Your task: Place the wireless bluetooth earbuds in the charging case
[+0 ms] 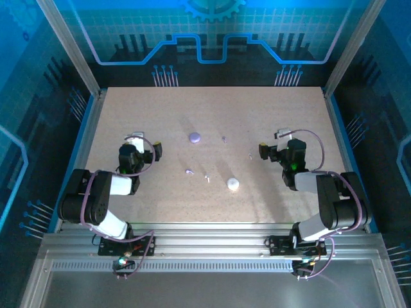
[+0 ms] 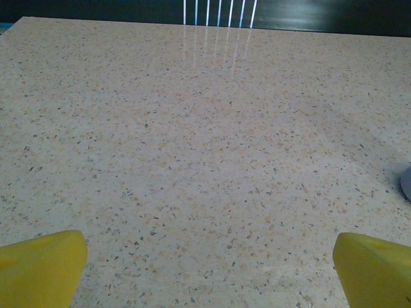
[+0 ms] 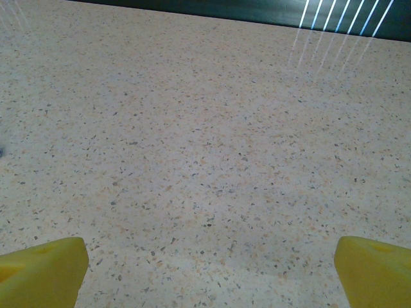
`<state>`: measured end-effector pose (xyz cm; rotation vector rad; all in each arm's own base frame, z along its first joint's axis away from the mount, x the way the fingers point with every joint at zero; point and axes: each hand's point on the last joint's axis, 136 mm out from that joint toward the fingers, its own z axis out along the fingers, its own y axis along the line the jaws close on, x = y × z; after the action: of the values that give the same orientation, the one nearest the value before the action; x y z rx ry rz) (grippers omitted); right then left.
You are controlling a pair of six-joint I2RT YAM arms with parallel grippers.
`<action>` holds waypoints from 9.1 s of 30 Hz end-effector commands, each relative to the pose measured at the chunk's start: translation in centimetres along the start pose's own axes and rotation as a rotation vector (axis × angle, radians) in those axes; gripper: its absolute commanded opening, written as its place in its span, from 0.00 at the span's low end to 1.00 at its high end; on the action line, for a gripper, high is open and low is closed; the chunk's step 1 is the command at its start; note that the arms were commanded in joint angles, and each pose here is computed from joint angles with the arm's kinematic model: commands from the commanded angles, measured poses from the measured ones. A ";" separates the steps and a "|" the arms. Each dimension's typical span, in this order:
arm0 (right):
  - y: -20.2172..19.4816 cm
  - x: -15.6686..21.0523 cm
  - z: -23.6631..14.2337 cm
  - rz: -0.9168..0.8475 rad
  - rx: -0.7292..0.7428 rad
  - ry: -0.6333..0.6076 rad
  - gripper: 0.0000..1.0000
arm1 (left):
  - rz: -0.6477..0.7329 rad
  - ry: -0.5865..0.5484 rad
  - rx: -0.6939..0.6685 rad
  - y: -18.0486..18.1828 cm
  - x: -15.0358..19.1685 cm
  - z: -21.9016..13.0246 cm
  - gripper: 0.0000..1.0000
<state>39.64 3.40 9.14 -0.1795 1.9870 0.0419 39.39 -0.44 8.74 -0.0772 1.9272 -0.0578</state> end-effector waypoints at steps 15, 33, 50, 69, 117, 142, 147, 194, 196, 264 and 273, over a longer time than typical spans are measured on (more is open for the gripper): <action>-0.3 -0.3 0.0 0.007 0.007 -0.017 1.00 | 0.007 -0.017 0.020 -0.3 -0.9 0.2 0.99; -1.2 -5.0 -3.8 0.187 0.040 0.210 1.00 | 0.061 0.022 0.074 -3.6 -6.5 -2.9 0.95; 3.2 -3.6 -13.9 0.462 -0.043 0.519 1.00 | 0.072 0.452 0.365 -16.2 -4.6 -9.6 0.79; 14.6 3.8 -15.0 0.189 -0.039 0.913 0.90 | -0.032 0.678 0.274 -14.6 1.6 -11.6 0.73; 20.1 10.5 -9.5 0.365 0.285 1.224 0.66 | 0.018 0.711 0.178 -12.9 2.6 -10.9 0.75; 20.0 11.8 -8.5 0.346 0.253 1.231 0.64 | 0.021 0.723 0.171 -12.9 2.7 -10.9 0.75; 20.0 12.0 -8.2 0.341 0.243 1.224 0.62 | 0.020 0.720 0.175 -13.0 2.6 -10.8 0.75; 27.4 -13.2 -17.1 0.858 -0.590 0.368 0.49 | 0.196 -0.201 1.113 -25.3 -6.5 -22.3 0.64; 27.8 -13.4 -17.4 0.860 -0.612 0.366 0.49 | 0.203 -0.214 1.109 -25.4 -6.5 -22.3 0.62; 23.9 -11.9 -24.1 -0.180 -0.764 -0.150 0.89 | 0.077 -0.188 1.104 -25.9 -9.0 -23.2 0.23; 24.1 -12.1 -26.4 -0.381 -1.032 -0.206 0.86 | 0.085 -0.194 1.206 -26.6 -9.4 -25.2 0.23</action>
<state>19.60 24.94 28.04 -0.9627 1.6720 0.7152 21.06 -25.53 25.69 0.7154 1.5207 -1.0273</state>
